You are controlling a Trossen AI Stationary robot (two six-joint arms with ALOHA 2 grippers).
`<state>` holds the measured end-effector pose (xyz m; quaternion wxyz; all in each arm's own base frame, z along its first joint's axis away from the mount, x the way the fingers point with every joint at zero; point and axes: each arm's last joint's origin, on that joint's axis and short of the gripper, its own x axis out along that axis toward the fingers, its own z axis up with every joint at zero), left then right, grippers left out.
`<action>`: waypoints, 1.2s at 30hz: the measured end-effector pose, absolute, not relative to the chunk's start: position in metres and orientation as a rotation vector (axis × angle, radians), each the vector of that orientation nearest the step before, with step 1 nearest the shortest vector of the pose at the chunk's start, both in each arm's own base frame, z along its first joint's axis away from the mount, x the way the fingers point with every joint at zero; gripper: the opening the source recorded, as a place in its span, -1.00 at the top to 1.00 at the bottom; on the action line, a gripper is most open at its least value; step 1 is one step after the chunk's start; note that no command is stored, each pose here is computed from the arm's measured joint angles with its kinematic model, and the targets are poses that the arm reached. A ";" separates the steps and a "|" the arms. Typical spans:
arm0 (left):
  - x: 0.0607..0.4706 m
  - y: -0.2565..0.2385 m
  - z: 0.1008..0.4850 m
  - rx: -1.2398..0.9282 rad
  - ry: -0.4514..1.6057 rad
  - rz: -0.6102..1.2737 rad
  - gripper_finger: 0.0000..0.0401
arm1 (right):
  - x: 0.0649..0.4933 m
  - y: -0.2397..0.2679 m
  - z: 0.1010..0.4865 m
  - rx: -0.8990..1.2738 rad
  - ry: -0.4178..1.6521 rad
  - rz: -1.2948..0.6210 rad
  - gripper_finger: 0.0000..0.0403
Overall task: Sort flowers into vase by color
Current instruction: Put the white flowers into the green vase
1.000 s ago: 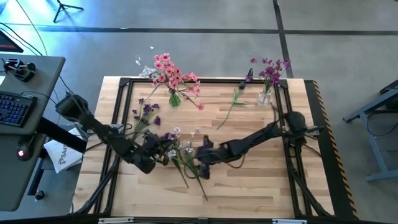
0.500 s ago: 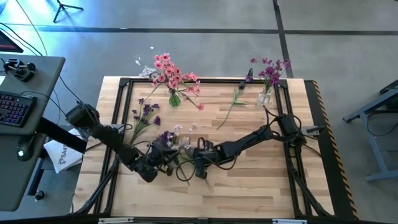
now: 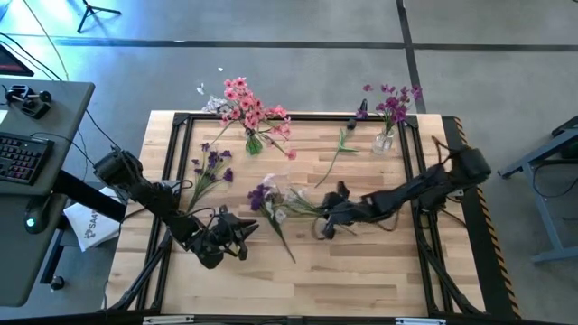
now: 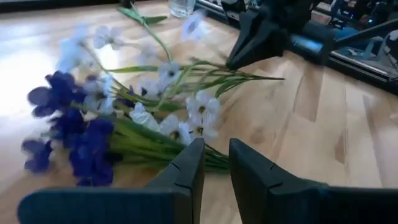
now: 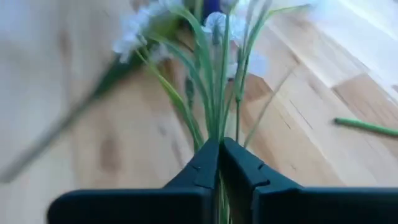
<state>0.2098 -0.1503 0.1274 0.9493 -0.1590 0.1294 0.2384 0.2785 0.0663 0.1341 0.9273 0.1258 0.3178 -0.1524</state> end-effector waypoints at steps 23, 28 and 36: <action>0.225 -0.134 0.132 -0.083 0.307 0.486 0.70 | 0.255 0.073 0.088 0.217 0.808 -0.321 0.40; 0.224 -0.145 0.137 -0.020 0.299 0.421 0.70 | 0.239 0.081 0.103 0.175 0.794 -0.394 0.92; 0.234 -0.170 0.163 0.111 0.268 0.345 0.70 | 0.202 0.099 0.163 0.133 0.566 -0.454 0.97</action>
